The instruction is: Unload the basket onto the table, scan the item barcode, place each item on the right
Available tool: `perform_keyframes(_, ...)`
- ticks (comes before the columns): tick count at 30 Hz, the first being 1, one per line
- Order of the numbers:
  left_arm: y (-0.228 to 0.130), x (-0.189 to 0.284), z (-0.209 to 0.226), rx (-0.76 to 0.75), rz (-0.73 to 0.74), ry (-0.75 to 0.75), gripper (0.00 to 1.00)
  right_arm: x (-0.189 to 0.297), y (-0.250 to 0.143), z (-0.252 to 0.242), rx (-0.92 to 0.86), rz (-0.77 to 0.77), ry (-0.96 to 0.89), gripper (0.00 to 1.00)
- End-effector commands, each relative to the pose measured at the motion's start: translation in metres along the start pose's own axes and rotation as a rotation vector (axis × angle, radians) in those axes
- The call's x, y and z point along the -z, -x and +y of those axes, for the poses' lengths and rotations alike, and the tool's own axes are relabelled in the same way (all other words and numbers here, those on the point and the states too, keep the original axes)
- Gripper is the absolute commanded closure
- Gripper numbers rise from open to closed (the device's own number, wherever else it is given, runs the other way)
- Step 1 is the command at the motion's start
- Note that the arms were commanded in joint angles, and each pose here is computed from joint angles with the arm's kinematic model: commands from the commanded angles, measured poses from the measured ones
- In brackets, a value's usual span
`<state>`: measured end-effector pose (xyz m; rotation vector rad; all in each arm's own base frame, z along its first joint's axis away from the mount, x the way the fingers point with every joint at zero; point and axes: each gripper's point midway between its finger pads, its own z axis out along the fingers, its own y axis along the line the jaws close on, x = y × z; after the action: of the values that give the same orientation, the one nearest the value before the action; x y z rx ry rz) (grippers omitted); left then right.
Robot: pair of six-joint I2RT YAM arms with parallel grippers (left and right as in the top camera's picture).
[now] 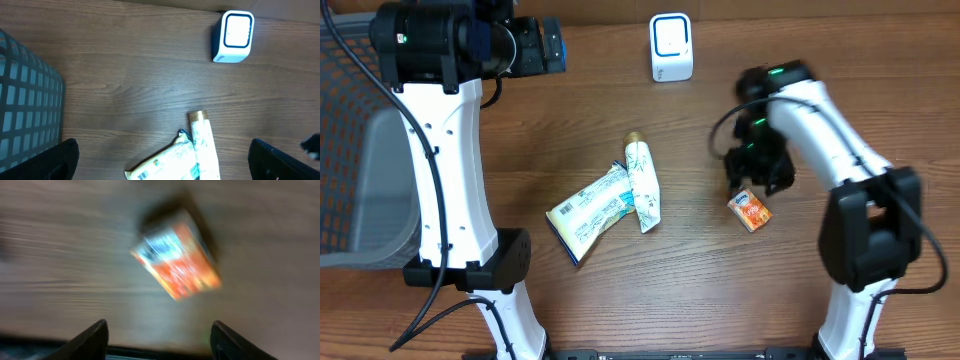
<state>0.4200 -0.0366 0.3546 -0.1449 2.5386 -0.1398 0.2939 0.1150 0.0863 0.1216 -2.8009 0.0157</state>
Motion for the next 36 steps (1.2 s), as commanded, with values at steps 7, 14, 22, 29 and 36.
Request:
perform_keyframes(7,0.002,0.011,0.0,-0.021,-0.029,0.0,0.0,-0.003,-0.014,0.027,-0.043,-0.169,-0.409,0.31)
perform_keyframes(14,0.002,0.011,0.0,-0.021,-0.029,0.0,0.0,-0.038,-0.013,0.023,-0.075,-0.169,-0.428,0.38)
perform_keyframes(22,0.002,0.011,0.0,-0.021,-0.029,0.0,0.0,-0.065,-0.013,0.006,-0.063,-0.176,-0.495,0.47)
perform_keyframes(29,0.002,0.011,0.0,-0.021,-0.029,0.0,0.01,-0.072,0.011,0.013,-0.05,-0.257,-0.439,0.55)
perform_keyframes(36,0.002,0.011,0.0,-0.021,-0.029,0.0,0.0,-0.08,0.016,0.0,-0.104,-0.246,-0.401,0.84)
